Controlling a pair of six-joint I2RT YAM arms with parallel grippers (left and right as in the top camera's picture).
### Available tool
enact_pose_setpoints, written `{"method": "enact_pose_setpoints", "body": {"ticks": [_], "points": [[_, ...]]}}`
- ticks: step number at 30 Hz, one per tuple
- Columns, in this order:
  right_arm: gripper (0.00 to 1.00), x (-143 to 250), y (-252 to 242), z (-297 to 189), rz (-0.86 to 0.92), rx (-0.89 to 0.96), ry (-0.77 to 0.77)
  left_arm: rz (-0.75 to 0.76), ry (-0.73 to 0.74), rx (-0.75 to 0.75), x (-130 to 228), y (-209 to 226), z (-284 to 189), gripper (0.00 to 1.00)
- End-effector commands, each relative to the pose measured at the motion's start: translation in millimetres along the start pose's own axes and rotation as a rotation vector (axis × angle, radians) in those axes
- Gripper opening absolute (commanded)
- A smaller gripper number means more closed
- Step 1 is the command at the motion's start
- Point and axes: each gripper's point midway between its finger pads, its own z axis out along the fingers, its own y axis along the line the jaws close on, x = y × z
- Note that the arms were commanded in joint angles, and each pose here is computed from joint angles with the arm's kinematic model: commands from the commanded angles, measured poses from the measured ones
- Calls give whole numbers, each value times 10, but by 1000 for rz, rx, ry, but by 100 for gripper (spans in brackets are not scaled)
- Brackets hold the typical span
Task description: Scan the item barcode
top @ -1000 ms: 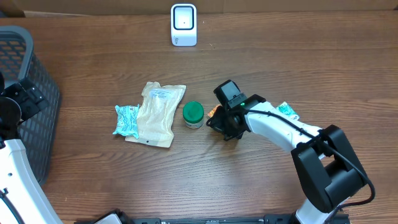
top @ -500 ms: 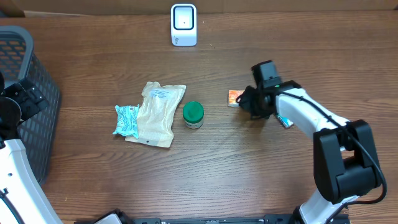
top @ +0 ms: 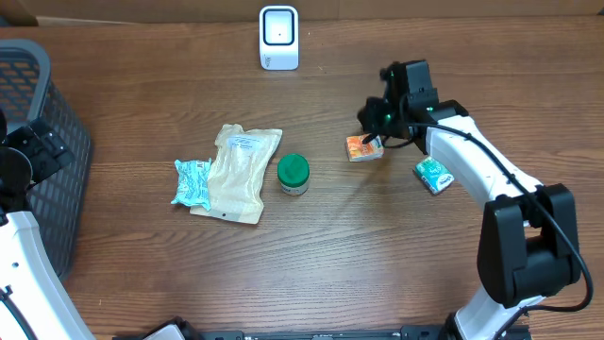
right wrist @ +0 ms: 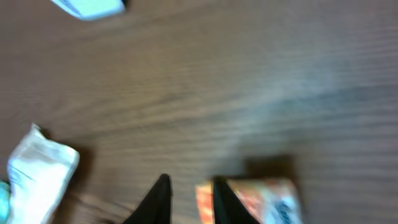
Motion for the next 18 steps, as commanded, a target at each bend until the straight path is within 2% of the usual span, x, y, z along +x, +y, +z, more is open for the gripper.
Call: {"method": "enact_pose_setpoints", "body": {"ticks": [1, 4, 10, 18], "points": [[10, -11, 161, 146, 5, -6, -23, 10, -11, -13, -32, 30, -15, 99], [4, 20, 177, 322, 79, 21, -39, 10, -11, -13, -33, 30, -15, 100], [4, 236, 184, 561, 153, 59, 3, 10, -11, -13, -33, 30, -15, 100], [4, 498, 36, 546, 165, 145, 93, 10, -11, -13, -33, 30, -15, 100]]}}
